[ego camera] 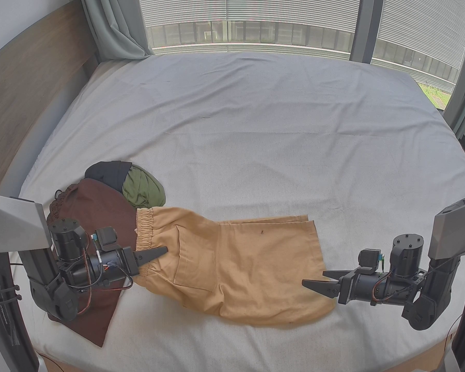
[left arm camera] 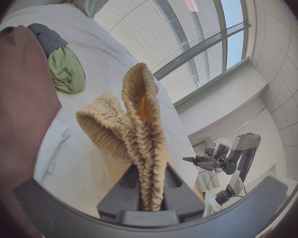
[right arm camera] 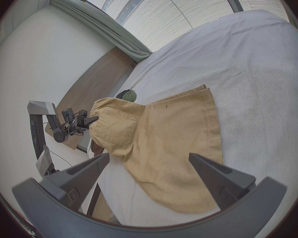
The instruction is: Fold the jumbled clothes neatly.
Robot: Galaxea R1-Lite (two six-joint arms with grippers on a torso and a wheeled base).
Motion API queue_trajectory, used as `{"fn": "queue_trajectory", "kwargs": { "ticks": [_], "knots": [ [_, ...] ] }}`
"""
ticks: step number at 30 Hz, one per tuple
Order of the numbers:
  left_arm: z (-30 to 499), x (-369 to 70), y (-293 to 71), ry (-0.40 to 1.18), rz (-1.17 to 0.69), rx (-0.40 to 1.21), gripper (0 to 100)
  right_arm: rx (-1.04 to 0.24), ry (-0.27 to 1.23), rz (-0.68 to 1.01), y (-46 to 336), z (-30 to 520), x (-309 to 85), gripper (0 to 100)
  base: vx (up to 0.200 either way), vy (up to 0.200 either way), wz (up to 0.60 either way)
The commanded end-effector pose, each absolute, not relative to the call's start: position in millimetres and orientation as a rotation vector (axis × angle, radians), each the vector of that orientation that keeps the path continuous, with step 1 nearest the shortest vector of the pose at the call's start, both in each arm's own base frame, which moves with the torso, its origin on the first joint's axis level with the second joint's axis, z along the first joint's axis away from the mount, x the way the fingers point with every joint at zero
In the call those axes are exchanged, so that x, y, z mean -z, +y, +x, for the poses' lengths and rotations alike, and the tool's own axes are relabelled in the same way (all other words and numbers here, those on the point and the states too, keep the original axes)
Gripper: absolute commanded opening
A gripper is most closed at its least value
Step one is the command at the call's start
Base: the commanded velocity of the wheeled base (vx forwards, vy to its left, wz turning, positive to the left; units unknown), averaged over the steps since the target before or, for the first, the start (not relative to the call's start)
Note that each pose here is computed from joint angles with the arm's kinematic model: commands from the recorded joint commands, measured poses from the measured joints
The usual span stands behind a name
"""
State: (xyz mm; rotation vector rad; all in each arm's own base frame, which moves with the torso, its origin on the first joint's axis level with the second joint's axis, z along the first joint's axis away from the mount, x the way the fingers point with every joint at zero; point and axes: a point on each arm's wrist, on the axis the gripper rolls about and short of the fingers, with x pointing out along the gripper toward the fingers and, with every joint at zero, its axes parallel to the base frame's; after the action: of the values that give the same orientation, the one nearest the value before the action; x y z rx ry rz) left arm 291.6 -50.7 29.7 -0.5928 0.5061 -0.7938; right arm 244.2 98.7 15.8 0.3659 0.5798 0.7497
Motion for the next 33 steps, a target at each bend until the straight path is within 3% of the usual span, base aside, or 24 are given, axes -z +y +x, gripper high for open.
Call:
{"fn": "queue_trajectory", "kwargs": {
  "ticks": [1,33],
  "knots": [
    [291.1,-28.5,-59.0,0.519,-0.594,0.814,0,-0.751,0.580,0.366,98.9,243.9,-15.9,100,0.000,0.000,0.00],
    [305.5,-43.4,-123.9,0.555,-0.775,0.880,0,-0.753,0.563,0.365,98.4,243.8,-20.3,100,0.000,0.000,0.00]
  ]
}}
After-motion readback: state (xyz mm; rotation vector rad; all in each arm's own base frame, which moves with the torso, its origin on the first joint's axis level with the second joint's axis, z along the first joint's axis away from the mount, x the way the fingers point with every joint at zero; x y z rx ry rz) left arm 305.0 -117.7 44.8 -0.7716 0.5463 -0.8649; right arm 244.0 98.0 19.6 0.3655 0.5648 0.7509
